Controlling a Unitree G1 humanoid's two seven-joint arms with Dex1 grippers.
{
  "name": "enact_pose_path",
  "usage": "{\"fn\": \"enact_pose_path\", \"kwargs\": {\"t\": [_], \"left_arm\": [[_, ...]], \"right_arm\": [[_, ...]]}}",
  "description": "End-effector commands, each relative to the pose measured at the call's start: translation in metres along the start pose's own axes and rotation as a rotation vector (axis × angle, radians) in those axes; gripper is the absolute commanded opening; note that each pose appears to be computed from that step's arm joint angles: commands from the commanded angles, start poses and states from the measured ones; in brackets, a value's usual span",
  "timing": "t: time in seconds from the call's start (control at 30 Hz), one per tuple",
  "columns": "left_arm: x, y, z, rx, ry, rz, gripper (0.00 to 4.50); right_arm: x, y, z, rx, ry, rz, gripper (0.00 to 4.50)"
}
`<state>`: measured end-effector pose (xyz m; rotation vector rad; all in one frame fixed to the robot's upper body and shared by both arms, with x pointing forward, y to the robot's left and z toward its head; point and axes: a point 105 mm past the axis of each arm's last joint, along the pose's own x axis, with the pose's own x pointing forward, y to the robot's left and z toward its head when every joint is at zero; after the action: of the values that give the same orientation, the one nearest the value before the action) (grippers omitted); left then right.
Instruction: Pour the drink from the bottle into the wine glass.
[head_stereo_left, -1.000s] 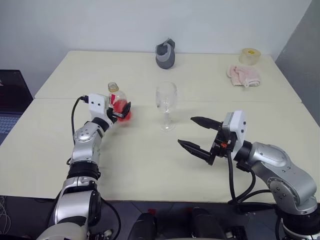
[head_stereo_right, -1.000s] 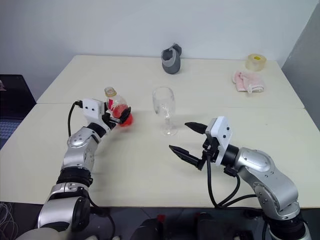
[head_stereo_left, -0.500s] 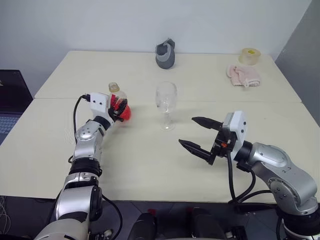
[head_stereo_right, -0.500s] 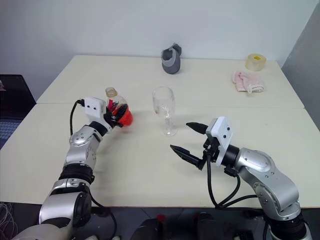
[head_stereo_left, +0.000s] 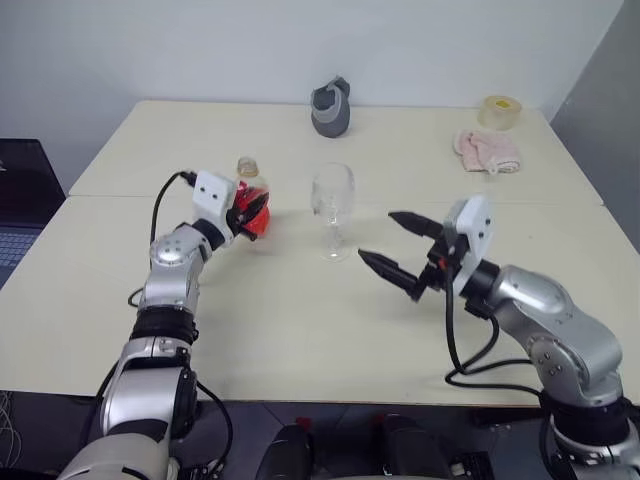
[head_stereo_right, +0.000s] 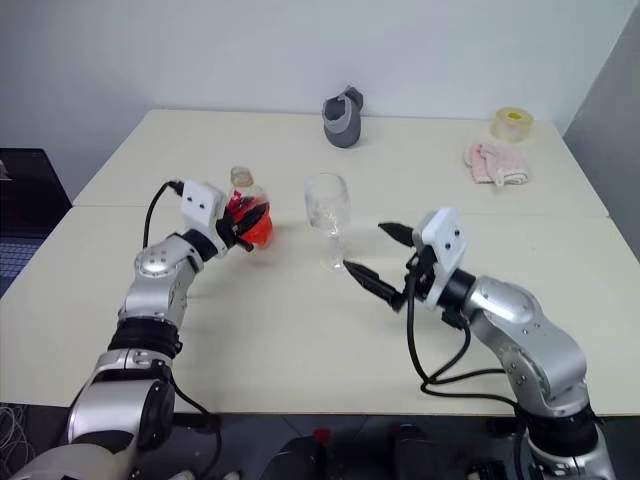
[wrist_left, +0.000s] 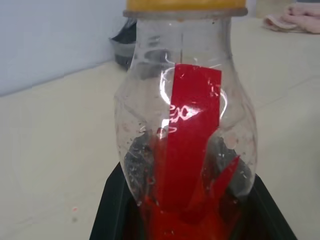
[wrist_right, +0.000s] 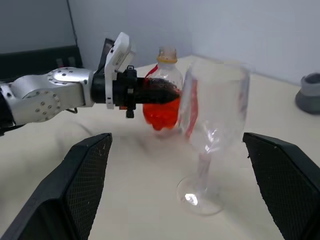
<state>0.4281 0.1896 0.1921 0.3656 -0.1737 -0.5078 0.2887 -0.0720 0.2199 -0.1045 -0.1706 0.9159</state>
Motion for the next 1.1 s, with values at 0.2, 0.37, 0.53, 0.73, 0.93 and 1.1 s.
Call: {"fn": "enact_pose_path", "kwargs": {"t": [0.2, 0.37, 0.53, 0.73, 0.93, 1.1], "left_arm": [[0.021, 0.001, 0.075, 0.289, -0.163, -0.109, 1.03], [0.026, -0.003, 0.086, 0.423, -0.184, -0.164, 1.03], [0.028, 0.008, 0.096, 0.517, -0.183, -0.151, 1.03], [0.026, 0.005, 0.099, 0.636, -0.187, -0.194, 1.03], [0.024, 0.007, 0.101, 0.741, -0.181, -0.201, 1.03], [0.023, 0.009, 0.105, 0.819, -0.177, -0.201, 1.03]], "right_arm": [[0.016, -0.014, 0.019, -0.058, -0.048, -0.071, 4.5], [0.026, -0.015, 0.021, -0.066, -0.058, -0.08, 4.5], [0.036, -0.017, 0.024, -0.061, -0.069, -0.108, 4.5], [0.04, -0.017, 0.022, -0.059, -0.071, -0.113, 4.5], [0.041, -0.017, 0.021, -0.06, -0.071, -0.105, 4.5], [0.043, -0.017, 0.021, -0.062, -0.073, -0.101, 4.5]]}}
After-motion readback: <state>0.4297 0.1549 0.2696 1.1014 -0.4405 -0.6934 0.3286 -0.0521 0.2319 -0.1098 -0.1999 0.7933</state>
